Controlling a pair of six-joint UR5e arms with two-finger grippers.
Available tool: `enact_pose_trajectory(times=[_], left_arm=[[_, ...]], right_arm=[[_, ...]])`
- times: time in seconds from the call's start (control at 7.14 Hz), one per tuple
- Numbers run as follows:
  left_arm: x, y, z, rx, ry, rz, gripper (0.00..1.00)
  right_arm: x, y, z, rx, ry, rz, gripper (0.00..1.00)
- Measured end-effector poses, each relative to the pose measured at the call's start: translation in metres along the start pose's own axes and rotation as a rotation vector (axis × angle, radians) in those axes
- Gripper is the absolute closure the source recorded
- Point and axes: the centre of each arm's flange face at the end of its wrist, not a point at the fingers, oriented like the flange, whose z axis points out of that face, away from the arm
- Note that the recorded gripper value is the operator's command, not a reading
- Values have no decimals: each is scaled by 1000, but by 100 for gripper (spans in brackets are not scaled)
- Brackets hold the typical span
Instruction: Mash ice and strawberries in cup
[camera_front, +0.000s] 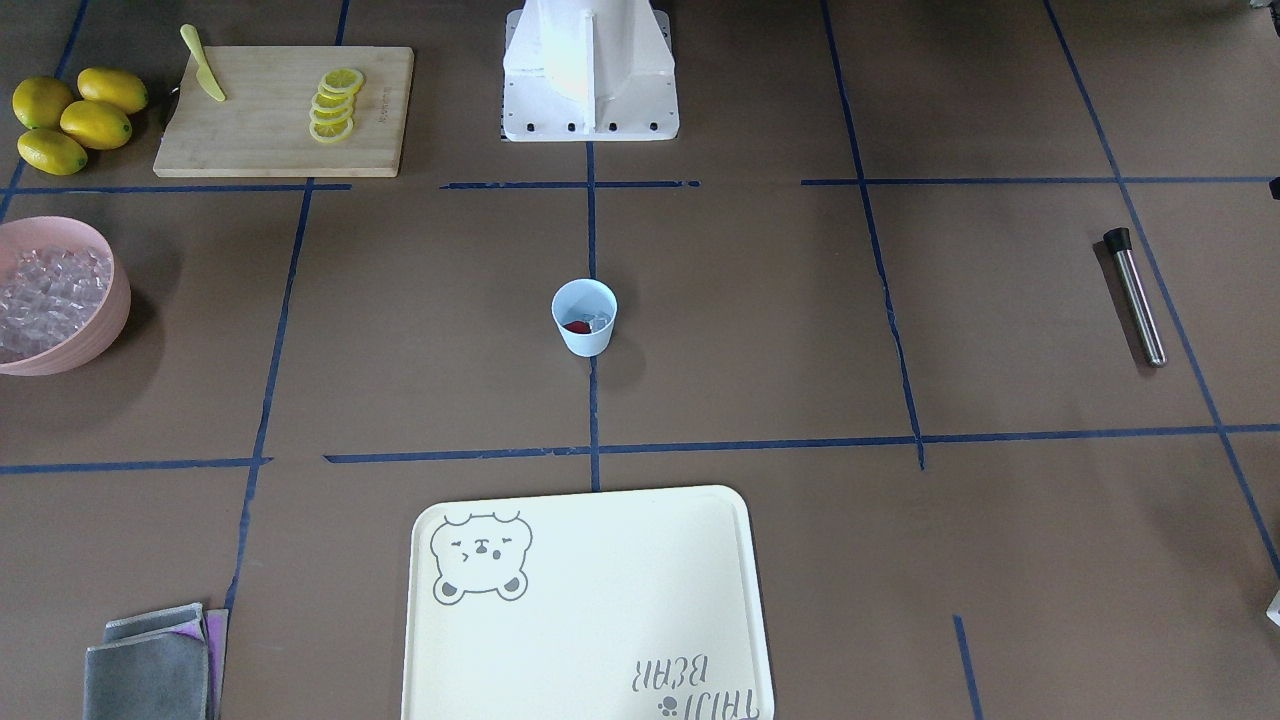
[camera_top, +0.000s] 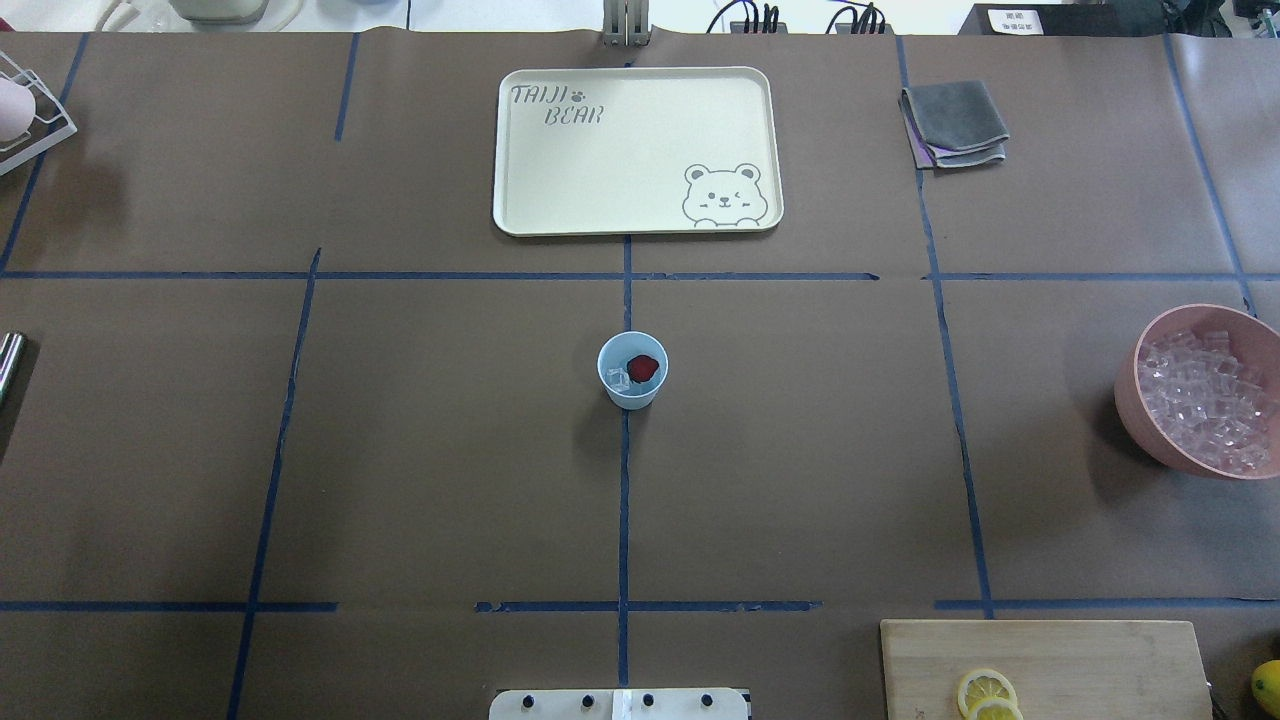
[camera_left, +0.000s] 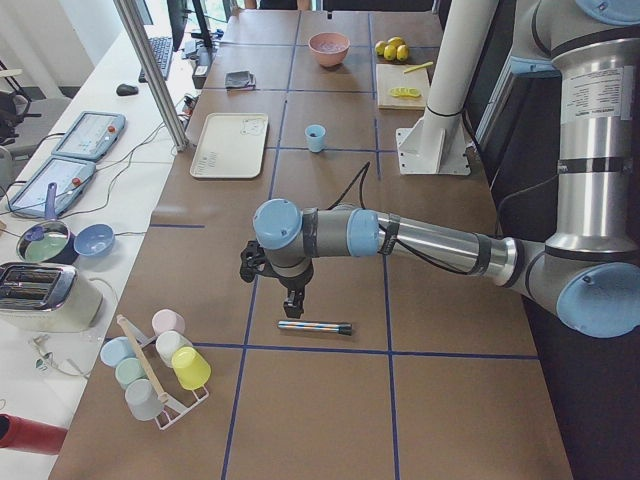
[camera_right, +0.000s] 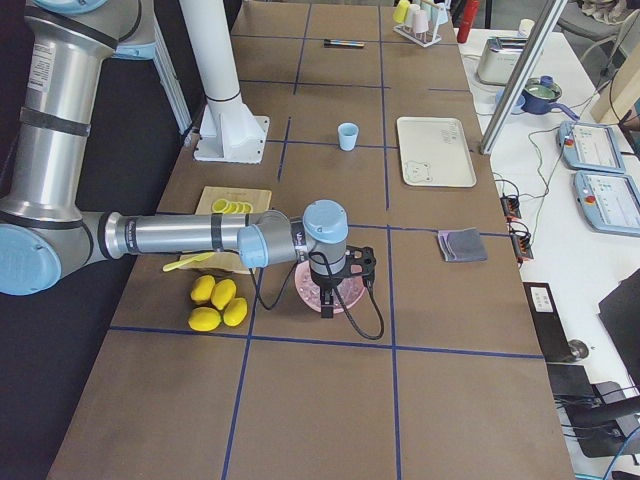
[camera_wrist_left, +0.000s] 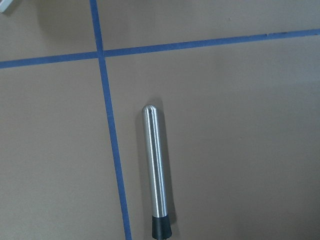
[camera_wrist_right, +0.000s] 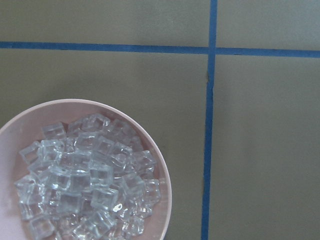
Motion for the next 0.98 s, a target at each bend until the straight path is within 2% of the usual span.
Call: enact_pose_trajectory(times=[0.42,0.7,0.98], left_arm=[[-11,2,1,-5,-39,-13,0],[-20,0,9,-13,-39,-19,0],[-44,-5,30,5,-40,-4,0]], right_arm=[[46,3,-30,-76,11,-56,0],[52,4,-35,-91,10,-59,0],[54,4,-34,-92,11,-54,0]])
